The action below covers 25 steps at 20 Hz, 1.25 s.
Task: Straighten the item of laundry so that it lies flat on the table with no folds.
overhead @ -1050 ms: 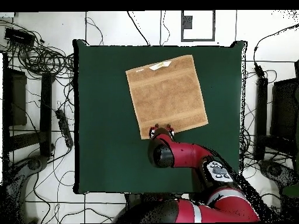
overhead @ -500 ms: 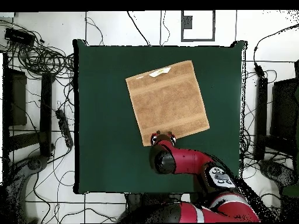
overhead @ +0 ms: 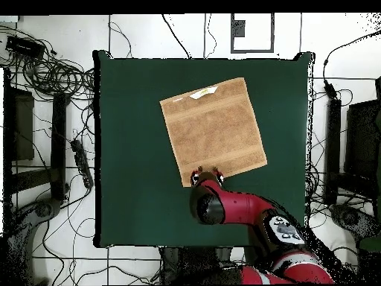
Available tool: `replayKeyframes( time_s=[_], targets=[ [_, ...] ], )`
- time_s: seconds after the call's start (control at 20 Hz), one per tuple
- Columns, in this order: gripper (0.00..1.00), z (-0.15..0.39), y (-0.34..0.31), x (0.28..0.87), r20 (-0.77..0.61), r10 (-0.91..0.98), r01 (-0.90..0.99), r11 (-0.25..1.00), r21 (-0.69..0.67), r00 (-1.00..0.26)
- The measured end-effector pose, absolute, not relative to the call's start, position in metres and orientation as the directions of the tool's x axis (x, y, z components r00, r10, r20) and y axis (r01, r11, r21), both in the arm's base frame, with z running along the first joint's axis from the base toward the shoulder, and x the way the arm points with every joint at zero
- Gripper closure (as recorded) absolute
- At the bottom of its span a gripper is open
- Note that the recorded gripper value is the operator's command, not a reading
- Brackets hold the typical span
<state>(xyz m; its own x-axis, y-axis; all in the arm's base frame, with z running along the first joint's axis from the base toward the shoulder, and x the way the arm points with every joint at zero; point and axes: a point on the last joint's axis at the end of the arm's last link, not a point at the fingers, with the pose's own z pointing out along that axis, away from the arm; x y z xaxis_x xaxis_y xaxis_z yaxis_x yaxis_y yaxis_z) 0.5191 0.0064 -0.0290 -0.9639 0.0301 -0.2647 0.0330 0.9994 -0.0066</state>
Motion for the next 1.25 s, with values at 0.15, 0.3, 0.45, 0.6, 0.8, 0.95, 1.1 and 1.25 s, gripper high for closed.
replayKeyframes(
  time_s=[0.15, 0.3, 0.45, 0.6, 0.8, 0.95, 1.1, 1.25],
  targets=[
    [0.0, -0.01, 0.016, 0.533, -0.253, 0.027, 0.025, 1.0, 0.008, -0.967],
    [0.0, 0.004, 0.021, 0.542, -0.222, 0.031, 0.028, 0.999, 0.015, -0.974],
    [0.0, 0.017, 0.024, 0.549, -0.187, 0.035, 0.032, 0.999, 0.018, -0.982],
    [0.0, 0.033, 0.026, 0.56, -0.158, 0.031, 0.03, 0.999, 0.01, -0.987],
    [0.0, 0.05, 0.028, 0.576, -0.157, 0.024, 0.025, 1.0, -0.004, -0.987],
    [0.0, 0.064, 0.03, 0.592, -0.19, 0.012, 0.016, 1.0, -0.017, -0.982],
    [0.0, 0.072, 0.032, 0.604, -0.217, 0.003, 0.008, 1.0, -0.023, -0.976],
    [0.0, 0.079, 0.031, 0.617, -0.245, 0.001, 0.008, 1.0, -0.027, -0.97]
  ],
)
